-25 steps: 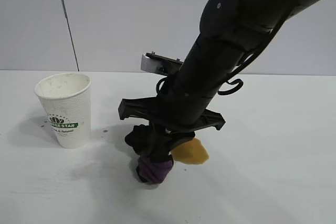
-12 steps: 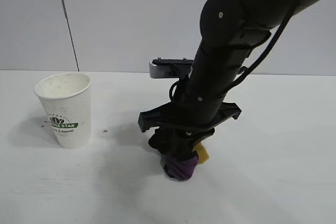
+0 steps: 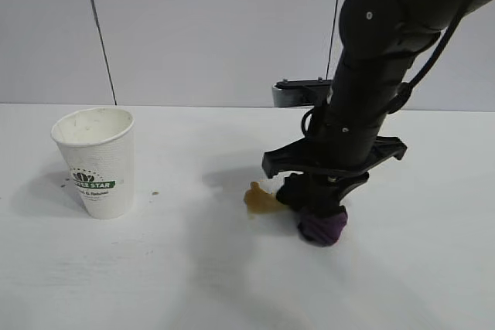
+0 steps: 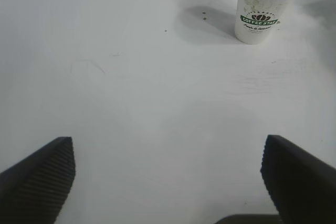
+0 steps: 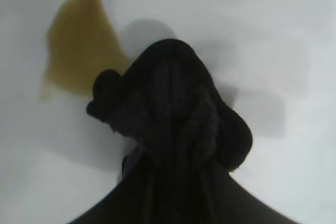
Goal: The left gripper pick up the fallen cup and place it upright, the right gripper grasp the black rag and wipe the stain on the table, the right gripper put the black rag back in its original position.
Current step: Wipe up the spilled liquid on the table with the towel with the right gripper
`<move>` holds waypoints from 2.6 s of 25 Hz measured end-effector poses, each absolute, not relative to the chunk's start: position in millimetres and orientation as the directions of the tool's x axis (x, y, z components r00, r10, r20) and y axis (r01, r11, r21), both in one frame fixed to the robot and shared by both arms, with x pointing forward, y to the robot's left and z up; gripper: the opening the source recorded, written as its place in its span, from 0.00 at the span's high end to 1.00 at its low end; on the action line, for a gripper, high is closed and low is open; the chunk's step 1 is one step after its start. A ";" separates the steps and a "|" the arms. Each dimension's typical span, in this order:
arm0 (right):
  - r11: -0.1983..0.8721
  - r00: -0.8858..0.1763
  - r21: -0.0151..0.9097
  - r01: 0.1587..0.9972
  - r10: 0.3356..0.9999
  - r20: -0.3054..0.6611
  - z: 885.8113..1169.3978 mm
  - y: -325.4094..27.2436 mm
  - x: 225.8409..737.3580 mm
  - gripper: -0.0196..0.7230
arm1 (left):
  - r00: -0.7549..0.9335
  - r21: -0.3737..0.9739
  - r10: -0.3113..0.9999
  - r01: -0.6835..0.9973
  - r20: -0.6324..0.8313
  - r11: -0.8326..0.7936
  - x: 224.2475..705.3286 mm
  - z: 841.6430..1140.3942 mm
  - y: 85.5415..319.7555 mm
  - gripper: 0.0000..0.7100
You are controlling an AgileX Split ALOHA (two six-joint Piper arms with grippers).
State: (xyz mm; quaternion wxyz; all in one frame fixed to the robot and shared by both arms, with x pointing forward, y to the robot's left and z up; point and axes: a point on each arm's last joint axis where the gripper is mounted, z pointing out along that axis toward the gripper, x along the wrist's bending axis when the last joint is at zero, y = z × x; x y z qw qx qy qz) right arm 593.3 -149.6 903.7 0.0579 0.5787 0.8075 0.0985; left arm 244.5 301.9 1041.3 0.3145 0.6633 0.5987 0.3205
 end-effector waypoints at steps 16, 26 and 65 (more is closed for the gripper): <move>0.249 -0.283 0.166 0.954 0.933 0.222 904.2 -120.4 577.8 0.84 | 0.078 0.801 0.996 0.593 0.049 -0.085 244.5 1041.3 301.9 0.02; 0.256 -0.381 0.424 0.868 0.893 0.240 910.1 -66.1 573.3 0.84 | 0.078 0.801 0.996 0.593 0.049 -0.085 244.5 1041.3 301.9 0.02; 0.247 -0.256 0.090 0.965 0.959 0.117 901.4 -169.1 598.6 0.84 | 0.078 0.801 0.996 0.593 0.049 -0.085 244.5 1041.3 301.9 0.02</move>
